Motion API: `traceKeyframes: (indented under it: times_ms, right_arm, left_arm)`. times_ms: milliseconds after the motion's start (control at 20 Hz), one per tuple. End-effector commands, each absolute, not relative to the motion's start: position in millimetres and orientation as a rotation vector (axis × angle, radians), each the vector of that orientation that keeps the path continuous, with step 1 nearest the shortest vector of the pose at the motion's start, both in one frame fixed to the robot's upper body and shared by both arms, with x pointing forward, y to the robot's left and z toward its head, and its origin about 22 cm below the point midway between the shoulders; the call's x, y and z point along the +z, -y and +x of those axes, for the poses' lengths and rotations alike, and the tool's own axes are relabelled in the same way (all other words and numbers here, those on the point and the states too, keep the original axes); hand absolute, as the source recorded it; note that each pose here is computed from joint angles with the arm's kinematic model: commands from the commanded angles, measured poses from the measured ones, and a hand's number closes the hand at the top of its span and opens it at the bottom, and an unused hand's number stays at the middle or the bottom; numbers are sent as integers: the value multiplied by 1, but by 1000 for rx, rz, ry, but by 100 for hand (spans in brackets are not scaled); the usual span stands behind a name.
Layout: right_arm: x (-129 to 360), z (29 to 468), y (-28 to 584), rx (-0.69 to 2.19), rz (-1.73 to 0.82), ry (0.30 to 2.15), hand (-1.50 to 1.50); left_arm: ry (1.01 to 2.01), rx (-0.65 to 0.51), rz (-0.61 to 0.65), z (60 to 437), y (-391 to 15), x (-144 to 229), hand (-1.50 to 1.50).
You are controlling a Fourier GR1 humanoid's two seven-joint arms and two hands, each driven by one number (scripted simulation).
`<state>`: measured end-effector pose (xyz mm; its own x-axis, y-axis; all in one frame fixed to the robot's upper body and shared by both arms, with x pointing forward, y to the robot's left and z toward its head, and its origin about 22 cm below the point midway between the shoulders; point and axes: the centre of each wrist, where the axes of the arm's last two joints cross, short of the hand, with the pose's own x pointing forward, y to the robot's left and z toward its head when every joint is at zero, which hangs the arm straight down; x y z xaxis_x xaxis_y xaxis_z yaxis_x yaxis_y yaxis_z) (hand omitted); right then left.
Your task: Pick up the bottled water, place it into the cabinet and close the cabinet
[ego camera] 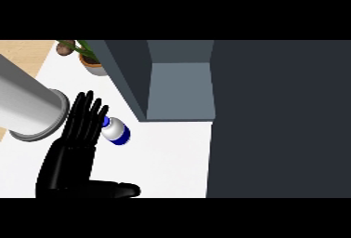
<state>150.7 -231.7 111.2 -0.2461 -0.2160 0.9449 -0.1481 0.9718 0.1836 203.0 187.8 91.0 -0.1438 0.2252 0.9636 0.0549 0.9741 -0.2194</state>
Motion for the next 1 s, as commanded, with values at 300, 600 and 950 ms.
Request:
traceKeyframes:
  times_ms: [300,600,950]
  right_arm:
    - [98,128,230,-102,316,1795,-150]
    - [87,105,233,-119,327,1796,-150]
    - [81,121,225,-51,295,1819,-150]
  left_arm:
    - [1661,166,-218,171,-184,90,-150]
    - [1662,182,-182,170,-210,66,-150]
    - [1715,180,-154,163,-202,71,-150]
